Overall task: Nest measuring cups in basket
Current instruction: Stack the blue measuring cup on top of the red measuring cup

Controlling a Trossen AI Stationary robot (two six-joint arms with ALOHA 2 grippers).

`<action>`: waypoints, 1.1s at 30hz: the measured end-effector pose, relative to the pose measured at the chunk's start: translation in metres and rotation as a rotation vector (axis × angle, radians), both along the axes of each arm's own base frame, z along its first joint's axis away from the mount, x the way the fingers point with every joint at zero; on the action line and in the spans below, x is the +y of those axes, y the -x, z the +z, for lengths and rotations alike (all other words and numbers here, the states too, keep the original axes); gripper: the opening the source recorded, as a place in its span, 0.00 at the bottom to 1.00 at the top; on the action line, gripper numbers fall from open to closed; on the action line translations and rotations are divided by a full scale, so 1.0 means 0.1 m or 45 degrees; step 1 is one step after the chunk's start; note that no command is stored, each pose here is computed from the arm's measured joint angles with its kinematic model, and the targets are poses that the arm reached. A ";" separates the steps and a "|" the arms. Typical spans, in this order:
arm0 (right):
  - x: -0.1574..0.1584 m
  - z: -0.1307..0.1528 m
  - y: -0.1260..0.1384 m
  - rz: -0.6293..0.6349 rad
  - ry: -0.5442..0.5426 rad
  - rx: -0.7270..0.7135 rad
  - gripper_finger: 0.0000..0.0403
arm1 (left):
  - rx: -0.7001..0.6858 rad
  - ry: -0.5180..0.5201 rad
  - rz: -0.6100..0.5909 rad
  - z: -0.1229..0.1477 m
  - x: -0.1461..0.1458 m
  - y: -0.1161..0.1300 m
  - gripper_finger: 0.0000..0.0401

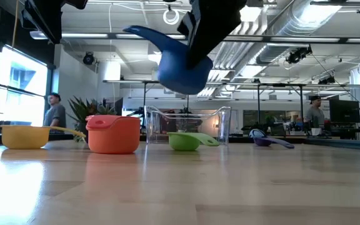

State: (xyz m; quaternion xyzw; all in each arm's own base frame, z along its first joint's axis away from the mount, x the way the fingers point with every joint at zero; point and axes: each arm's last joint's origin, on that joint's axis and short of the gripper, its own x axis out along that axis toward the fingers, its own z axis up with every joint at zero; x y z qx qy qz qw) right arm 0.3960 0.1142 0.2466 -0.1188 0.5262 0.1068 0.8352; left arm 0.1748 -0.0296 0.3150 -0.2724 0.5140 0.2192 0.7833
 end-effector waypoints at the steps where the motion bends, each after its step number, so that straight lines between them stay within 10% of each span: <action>1: 0.03 -0.04 -0.02 0.010 0.001 0.013 0.00 | 0.000 0.000 0.000 0.00 0.00 0.00 0.16; 10: 0.14 -0.18 -0.16 0.243 0.116 -0.061 0.00 | 0.000 -0.001 -0.001 0.00 0.00 0.00 0.16; 33: -0.76 -0.03 -0.56 0.734 0.378 -0.447 0.00 | 0.000 -0.002 -0.001 0.00 0.00 0.00 0.16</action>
